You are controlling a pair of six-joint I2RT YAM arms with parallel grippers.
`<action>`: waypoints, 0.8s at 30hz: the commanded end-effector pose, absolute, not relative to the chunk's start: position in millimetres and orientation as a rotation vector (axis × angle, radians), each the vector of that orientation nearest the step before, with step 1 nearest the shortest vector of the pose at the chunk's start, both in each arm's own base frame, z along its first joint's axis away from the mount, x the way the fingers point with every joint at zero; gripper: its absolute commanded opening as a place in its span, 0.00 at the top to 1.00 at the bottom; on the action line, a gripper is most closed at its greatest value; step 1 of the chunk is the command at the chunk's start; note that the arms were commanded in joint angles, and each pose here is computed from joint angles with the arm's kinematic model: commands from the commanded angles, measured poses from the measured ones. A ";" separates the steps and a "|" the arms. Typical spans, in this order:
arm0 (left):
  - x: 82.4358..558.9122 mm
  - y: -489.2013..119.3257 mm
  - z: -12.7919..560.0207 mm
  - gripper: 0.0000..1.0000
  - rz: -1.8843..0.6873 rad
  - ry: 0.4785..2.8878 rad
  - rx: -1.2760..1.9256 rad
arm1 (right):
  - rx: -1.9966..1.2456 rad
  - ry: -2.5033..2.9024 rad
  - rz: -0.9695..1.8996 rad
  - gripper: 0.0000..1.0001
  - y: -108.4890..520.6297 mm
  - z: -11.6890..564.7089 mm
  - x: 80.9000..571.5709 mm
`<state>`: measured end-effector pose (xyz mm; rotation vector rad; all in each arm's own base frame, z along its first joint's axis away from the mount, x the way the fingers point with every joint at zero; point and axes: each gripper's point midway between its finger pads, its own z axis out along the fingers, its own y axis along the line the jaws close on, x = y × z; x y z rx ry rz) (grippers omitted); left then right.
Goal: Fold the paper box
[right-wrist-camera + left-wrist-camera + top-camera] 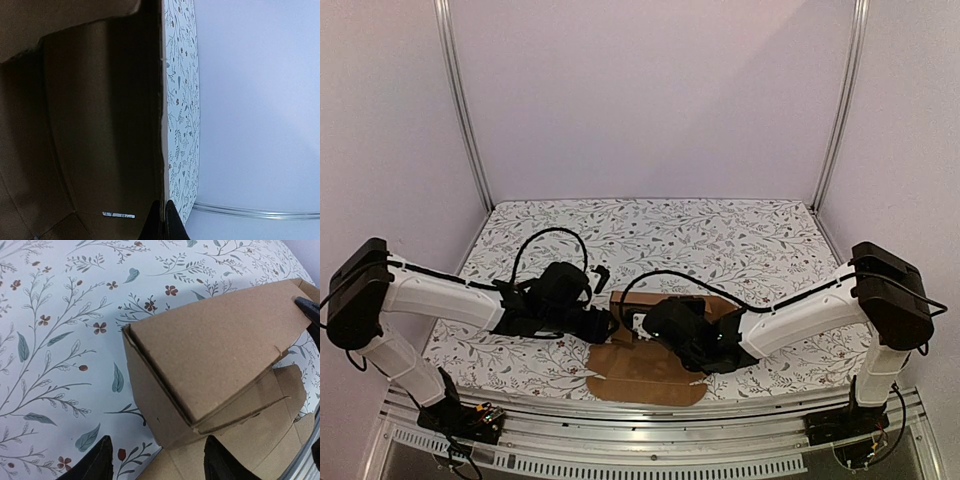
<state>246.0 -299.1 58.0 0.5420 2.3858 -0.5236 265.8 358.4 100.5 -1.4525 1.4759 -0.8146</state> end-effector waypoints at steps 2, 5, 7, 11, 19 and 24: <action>246.4 -307.1 76.9 0.39 -0.533 2.338 0.538 | -1.489 1.481 -0.792 1.00 362.0 89.4 256.6; 245.0 -307.8 80.7 0.38 -0.531 2.328 0.537 | -1.488 1.483 -0.792 1.00 361.7 88.3 255.9; 244.6 -307.0 81.9 0.38 -0.527 2.324 0.532 | -1.486 1.485 -0.792 1.00 361.6 87.8 256.0; 240.8 -298.5 76.4 0.38 -0.477 2.356 0.528 | -1.480 1.490 -0.789 1.00 360.9 88.3 256.2; 237.9 -296.4 70.0 0.37 -0.454 2.360 0.526 | -1.474 1.492 -0.779 1.00 362.2 89.8 255.5; 234.9 -298.6 72.3 0.37 -0.456 2.355 0.538 | -1.471 1.492 -0.773 1.00 364.2 91.5 255.2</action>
